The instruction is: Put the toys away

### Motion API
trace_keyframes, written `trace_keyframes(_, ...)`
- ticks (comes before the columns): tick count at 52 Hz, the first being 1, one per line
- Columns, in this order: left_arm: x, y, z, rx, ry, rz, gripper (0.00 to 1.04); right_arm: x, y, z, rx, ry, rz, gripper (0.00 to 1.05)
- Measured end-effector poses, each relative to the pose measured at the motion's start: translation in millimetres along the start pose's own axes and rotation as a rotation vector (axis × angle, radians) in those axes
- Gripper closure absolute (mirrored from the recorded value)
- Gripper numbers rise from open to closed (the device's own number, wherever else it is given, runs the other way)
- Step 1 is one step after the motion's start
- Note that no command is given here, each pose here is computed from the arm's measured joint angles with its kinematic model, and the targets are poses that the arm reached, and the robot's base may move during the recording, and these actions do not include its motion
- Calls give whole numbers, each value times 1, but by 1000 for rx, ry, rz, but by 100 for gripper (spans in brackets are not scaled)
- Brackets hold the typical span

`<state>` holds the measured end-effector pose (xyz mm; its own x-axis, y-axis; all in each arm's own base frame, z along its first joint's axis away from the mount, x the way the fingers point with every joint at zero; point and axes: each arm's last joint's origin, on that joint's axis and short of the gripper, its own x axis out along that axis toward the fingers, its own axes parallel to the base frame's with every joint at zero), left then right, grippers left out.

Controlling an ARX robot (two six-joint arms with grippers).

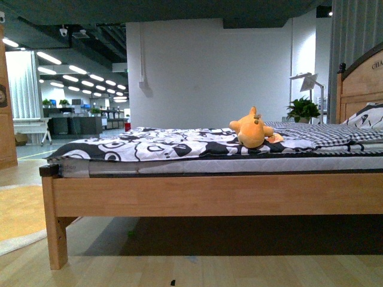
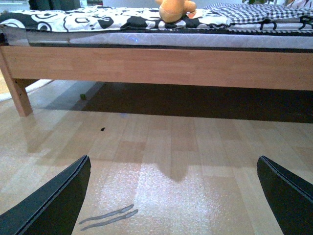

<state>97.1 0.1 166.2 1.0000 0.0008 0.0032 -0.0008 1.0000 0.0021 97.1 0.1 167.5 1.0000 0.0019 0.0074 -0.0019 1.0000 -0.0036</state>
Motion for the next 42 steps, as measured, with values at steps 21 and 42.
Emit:
trace_keyframes(21,0,0,0,0,0,0,6,0,0,0,0,0,0,0)
trace_keyframes(42,0,0,0,0,0,0,6,0,0,0,0,0,0,0)
